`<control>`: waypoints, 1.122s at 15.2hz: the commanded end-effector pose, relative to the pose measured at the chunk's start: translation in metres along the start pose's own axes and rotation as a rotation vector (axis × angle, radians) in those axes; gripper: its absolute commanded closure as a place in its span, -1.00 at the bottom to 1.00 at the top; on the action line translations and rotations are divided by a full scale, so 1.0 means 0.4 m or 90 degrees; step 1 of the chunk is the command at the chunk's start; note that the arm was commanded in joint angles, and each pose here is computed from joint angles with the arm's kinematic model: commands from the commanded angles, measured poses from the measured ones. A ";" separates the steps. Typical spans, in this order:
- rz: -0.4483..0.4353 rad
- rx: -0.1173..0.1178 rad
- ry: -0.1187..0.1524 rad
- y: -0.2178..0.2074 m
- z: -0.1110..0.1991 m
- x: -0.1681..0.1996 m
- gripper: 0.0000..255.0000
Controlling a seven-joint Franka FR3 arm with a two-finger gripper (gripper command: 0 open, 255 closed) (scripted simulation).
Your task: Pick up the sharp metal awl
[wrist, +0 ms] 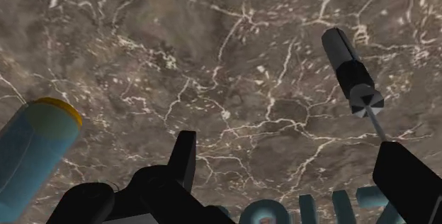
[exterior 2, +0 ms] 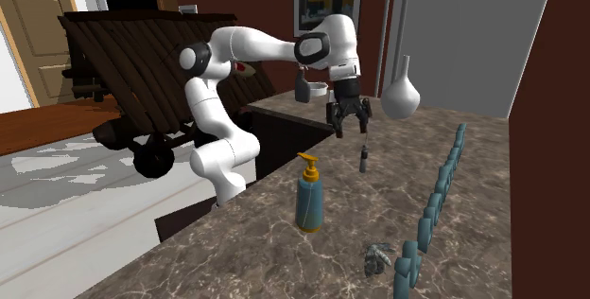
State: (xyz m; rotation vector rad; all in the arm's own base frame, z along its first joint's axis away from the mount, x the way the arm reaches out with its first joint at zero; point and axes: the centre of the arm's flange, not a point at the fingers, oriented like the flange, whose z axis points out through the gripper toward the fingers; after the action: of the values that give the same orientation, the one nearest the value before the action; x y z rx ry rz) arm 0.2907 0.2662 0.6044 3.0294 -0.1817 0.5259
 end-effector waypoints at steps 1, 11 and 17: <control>-0.002 0.004 0.013 -0.067 0.006 -0.017 -1.00; -0.004 0.008 0.026 -0.133 0.101 -0.065 -1.00; -0.004 0.008 0.026 -0.132 0.101 -0.065 1.00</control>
State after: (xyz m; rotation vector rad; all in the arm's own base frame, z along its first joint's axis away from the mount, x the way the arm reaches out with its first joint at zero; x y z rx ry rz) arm 0.2865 0.3182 0.5559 3.0271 -0.1680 0.5895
